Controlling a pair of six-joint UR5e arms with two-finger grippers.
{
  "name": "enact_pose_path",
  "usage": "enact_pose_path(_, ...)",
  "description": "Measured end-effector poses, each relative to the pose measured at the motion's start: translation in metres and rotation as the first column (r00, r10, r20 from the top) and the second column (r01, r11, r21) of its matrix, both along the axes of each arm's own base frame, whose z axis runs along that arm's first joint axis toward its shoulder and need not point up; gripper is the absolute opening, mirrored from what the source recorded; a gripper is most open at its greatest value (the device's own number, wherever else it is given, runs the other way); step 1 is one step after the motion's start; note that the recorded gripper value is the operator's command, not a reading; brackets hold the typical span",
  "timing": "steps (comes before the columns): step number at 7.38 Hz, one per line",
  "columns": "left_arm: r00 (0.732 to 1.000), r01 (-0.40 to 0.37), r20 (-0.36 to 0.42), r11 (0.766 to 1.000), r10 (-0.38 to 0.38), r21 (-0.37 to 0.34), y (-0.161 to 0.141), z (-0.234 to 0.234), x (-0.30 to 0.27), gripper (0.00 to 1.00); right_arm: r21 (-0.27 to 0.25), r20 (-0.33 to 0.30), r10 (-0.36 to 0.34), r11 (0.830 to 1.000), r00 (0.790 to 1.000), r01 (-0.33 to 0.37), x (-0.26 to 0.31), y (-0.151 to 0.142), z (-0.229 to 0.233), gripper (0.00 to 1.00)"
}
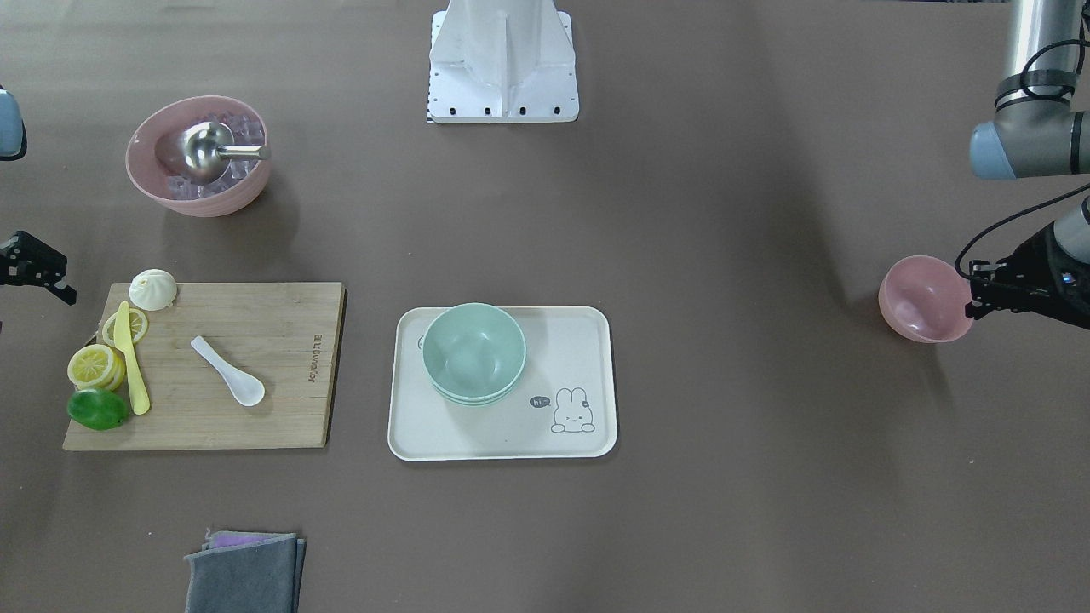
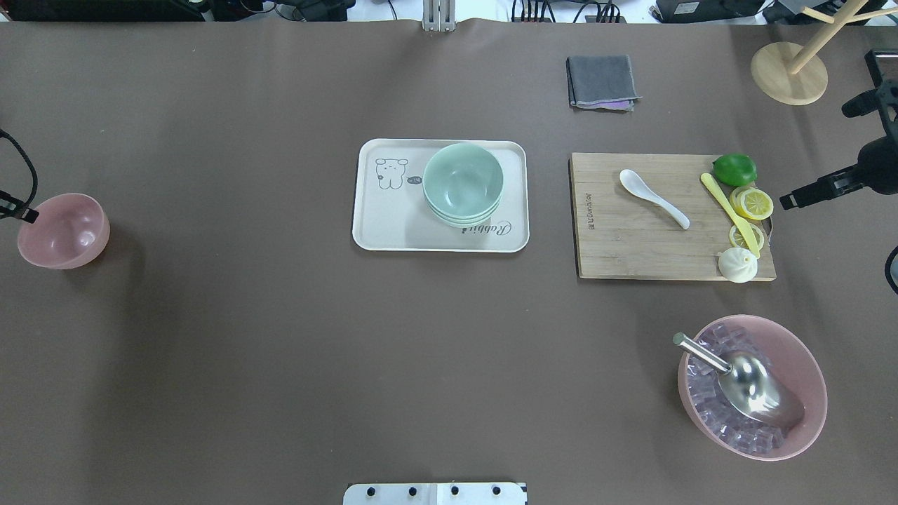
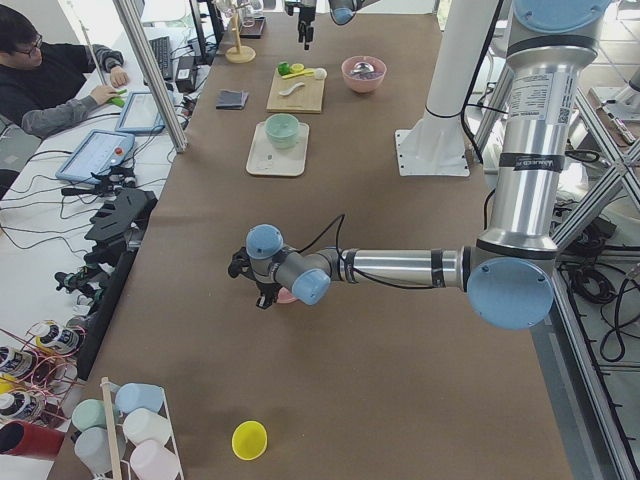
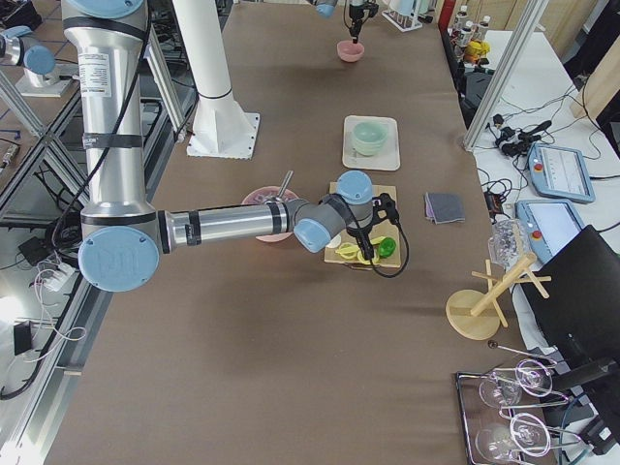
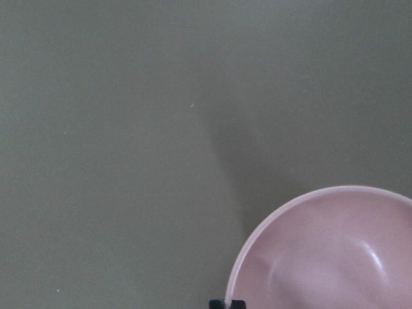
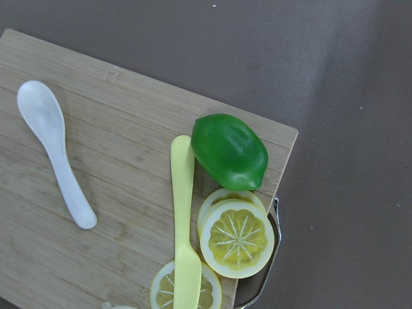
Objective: Stack pink bowl on green and place spoon
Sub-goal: 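Grasp the small pink bowl by its rim with the left gripper, then carry the pink bowl with the left gripper over the green bowl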
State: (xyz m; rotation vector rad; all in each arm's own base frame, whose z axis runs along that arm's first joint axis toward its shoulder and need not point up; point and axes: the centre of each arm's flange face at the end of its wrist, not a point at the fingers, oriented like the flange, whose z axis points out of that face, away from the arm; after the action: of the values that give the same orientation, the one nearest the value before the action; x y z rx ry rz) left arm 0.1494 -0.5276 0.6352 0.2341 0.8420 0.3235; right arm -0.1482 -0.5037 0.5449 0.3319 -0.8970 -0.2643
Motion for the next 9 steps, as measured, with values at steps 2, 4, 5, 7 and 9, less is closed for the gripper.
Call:
enact_pose_path(2,0.998,-0.011,-0.057,1.000,0.010,-0.015,-0.002,-0.029,0.003,0.00,0.002,-0.001,0.002,1.000,1.000,-0.002,0.000,-0.001,-0.001,1.00)
enact_pose_path(4,0.989,0.071,-0.121,0.991,-0.084,-0.111,-0.012,-0.100,0.010,0.00,0.003,-0.001,0.001,1.000,1.000,-0.001,-0.001,-0.002,-0.001,1.00)
enact_pose_path(5,0.977,0.124,-0.150,0.977,-0.150,-0.172,-0.019,-0.149,0.022,0.00,0.004,-0.001,0.001,1.000,1.000,-0.001,-0.001,-0.002,-0.002,1.00)
enact_pose_path(7,0.957,0.156,-0.196,0.948,-0.214,-0.276,-0.030,-0.248,0.073,0.00,0.005,0.000,0.001,1.000,1.000,-0.001,-0.002,-0.002,-0.002,1.00)
enact_pose_path(9,0.948,0.173,-0.192,0.919,-0.253,-0.354,-0.034,-0.342,0.144,0.00,0.008,-0.001,0.001,1.000,1.000,-0.001,-0.002,-0.003,-0.003,1.00)
